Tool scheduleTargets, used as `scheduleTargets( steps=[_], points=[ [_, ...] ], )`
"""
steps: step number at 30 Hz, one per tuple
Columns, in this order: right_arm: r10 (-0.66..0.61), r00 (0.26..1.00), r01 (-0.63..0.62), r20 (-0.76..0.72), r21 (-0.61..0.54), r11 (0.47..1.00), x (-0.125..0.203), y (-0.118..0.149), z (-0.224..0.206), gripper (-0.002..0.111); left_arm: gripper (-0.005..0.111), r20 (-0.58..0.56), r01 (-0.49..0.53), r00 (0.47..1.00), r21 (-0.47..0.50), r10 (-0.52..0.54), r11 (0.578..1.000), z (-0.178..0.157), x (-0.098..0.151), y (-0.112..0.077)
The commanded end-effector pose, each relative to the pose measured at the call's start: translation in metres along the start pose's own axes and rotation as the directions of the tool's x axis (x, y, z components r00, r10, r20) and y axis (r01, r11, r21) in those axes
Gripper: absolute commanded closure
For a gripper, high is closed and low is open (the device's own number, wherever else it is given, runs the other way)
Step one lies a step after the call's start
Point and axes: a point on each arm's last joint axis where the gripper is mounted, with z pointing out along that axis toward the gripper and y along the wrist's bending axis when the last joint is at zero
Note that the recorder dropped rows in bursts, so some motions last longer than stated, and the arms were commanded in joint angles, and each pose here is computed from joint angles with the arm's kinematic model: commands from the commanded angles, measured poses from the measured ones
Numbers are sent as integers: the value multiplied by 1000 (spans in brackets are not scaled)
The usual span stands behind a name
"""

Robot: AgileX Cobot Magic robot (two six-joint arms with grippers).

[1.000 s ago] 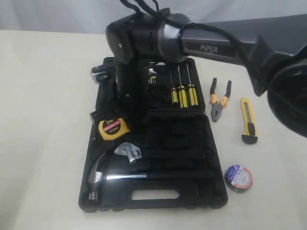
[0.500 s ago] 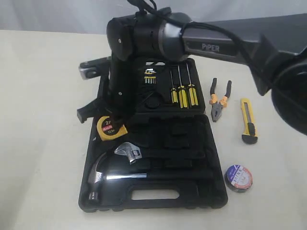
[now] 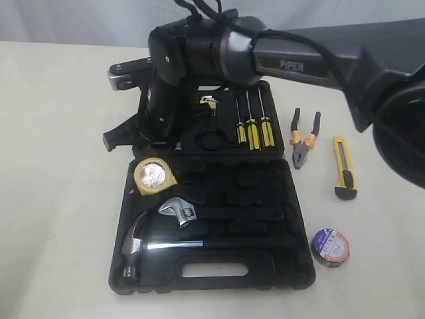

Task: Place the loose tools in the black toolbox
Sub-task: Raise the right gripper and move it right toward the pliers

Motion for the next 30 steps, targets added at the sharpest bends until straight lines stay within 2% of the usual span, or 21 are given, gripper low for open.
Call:
scheduleTargets(
  steps=[1,12,19,24,30],
  points=[
    [8,998,-7,-56,18,1000,6,-7,26,109,107,-3,7,1000,6,-7,1000,0,-1,-1],
    [6,997,-5,-78,19,1000,8,-10,27,109,107,-3,7,1000,6,-7,1000,0,-1,-1],
    [-12,1000,15,-16,188,982,-1,-22,-14,109,107,-3,7,1000,6,-7,1000,0,-1,-1],
    [40,999,-40,5,225,973,-4,-43,-58,109,107,-3,7,1000,6,-7,1000,0,-1,-1],
    [156,986,-137,-64,241,961,7,-90,-91,109,107,-3,7,1000,6,-7,1000,0,-1,-1]
  ],
)
